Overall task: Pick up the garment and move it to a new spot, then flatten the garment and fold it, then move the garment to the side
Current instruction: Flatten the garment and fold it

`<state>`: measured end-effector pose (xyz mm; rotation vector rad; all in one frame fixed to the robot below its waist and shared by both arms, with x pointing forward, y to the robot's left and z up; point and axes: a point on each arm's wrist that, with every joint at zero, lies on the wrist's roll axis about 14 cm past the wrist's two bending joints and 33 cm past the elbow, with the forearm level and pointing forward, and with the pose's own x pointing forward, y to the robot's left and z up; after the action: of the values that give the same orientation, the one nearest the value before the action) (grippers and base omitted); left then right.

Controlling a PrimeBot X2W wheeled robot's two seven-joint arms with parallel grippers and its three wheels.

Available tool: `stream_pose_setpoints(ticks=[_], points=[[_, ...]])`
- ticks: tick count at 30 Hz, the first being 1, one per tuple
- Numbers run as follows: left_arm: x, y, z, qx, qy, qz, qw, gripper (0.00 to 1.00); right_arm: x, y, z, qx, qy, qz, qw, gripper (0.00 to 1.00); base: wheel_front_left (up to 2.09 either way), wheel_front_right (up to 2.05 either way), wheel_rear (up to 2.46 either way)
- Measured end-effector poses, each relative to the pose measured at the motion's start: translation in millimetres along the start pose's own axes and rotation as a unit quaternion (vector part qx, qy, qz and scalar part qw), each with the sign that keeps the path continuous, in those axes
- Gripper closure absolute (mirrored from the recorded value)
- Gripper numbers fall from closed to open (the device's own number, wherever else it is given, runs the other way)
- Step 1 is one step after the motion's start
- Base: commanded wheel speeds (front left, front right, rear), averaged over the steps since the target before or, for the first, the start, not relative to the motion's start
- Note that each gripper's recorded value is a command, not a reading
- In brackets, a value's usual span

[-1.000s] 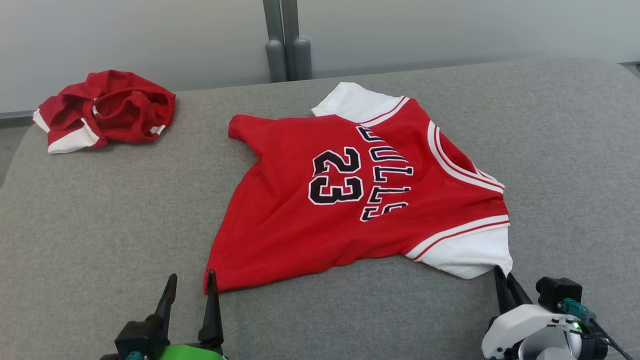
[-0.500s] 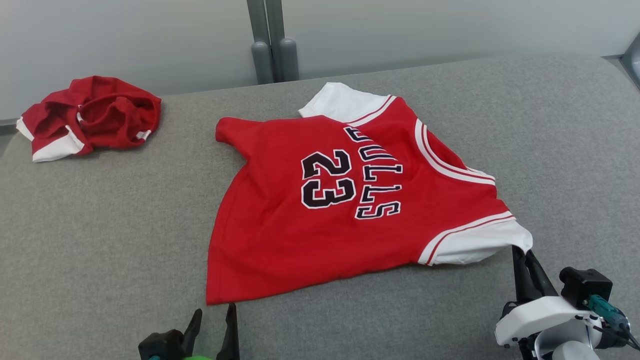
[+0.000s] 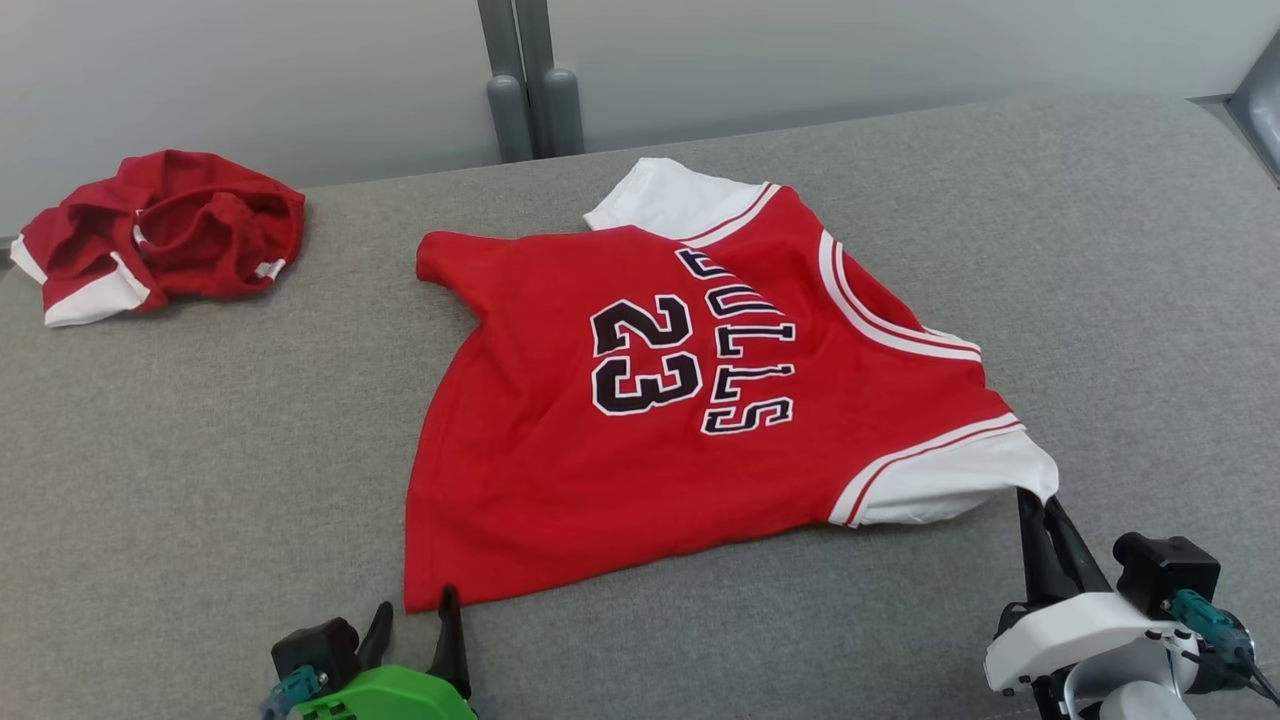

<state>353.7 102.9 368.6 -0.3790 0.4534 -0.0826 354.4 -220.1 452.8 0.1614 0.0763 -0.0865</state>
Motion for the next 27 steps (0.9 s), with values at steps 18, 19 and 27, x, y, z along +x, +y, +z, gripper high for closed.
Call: stream_pose_setpoints(ticks=[18, 19, 27], points=[[11.5, -24.3, 29.2, 0.004, -0.042, -0.044, 0.998, 1.0, 6.6, 7.7, 24.4, -0.001, -0.038, 0.012, 0.999, 1.0, 0.0, 0.0, 0.0], [11.6, -25.9, 40.3, -0.011, -0.059, -0.047, 0.997, 1.0, 8.4, 8.6, 31.3, -0.001, -0.048, 0.014, 0.999, 1.0, 0.0, 0.0, 0.0], [-11.1, -70.1, 137.3, -0.063, -0.208, -0.129, 0.968, 1.0, 11.6, 22.9, 114.1, -0.002, -0.173, 0.036, 0.984, 1.0, 0.0, 0.0, 0.0]])
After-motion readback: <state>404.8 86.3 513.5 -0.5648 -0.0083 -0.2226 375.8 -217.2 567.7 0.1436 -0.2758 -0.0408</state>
